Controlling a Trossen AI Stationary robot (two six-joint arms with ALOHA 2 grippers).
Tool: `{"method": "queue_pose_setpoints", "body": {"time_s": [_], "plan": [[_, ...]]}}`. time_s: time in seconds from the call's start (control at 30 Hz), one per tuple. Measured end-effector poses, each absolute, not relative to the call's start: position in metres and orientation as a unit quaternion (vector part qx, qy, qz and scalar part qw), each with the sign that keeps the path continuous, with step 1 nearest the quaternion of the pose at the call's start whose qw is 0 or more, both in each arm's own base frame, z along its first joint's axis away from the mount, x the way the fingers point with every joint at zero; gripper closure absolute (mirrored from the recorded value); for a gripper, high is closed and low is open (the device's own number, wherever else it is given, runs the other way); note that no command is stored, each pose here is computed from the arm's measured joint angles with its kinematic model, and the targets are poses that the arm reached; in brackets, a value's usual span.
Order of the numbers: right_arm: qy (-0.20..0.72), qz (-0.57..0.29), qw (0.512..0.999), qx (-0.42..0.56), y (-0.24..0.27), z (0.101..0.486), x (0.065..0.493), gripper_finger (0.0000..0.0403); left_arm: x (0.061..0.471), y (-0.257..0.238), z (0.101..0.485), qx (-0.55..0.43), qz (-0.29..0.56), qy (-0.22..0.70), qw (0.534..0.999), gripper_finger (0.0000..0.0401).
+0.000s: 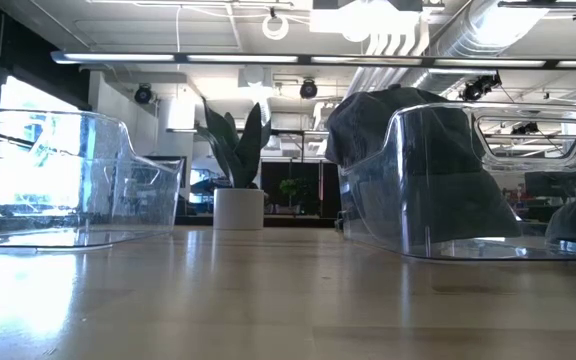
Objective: Pick & Place hat
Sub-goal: Put the green cap into the left transparent bin
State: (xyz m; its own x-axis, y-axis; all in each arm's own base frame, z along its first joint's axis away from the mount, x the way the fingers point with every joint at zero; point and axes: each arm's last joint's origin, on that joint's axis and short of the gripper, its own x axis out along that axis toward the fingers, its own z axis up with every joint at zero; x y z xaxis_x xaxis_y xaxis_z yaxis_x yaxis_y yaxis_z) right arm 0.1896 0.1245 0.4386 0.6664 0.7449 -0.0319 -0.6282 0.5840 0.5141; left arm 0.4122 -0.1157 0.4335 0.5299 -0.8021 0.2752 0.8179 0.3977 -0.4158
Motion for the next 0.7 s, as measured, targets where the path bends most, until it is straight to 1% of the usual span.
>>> {"method": "queue_pose_setpoints", "body": {"time_s": [0.1, 0.17, 0.3, 0.37, 0.47, 0.53, 0.63, 0.7], "plan": [[0.141, 0.379, 0.886, 0.226, 0.116, 0.439, 0.176, 0.0236, 0.408, -0.108, 0.434, -0.259, -0.465, 0.022, 0.846, 0.0399], [0.146, 0.359, 0.895, 0.223, 0.107, 0.44, 0.164, 0.0227, 0.406, -0.1, 0.432, -0.257, -0.438, 0.053, 0.86, 0.0399], [0.144, 0.318, 0.914, 0.206, 0.091, 0.443, 0.139, 0.0226, 0.394, -0.084, 0.426, -0.257, -0.376, 0.141, 0.879, 0.04], [0.139, 0.302, 0.922, 0.197, 0.083, 0.444, 0.127, 0.0227, 0.39, -0.074, 0.424, -0.244, -0.343, 0.162, 0.893, 0.04], [0.131, 0.28, 0.933, 0.185, 0.071, 0.446, 0.111, 0.0228, 0.371, -0.065, 0.42, -0.23, -0.288, 0.232, 0.9, 0.04], [0.126, 0.271, 0.938, 0.177, 0.065, 0.446, 0.102, 0.0228, 0.365, -0.057, 0.421, -0.215, -0.25, 0.245, 0.912, 0.04], [0.122, 0.255, 0.946, 0.16, 0.058, 0.445, 0.093, 0.0229, 0.343, -0.049, 0.417, -0.205, -0.185, 0.312, 0.909, 0.0401], [0.119, 0.247, 0.95, 0.15, 0.054, 0.445, 0.088, 0.0228, 0.338, -0.046, 0.418, -0.195, -0.15, 0.323, 0.914, 0.0401]]}}
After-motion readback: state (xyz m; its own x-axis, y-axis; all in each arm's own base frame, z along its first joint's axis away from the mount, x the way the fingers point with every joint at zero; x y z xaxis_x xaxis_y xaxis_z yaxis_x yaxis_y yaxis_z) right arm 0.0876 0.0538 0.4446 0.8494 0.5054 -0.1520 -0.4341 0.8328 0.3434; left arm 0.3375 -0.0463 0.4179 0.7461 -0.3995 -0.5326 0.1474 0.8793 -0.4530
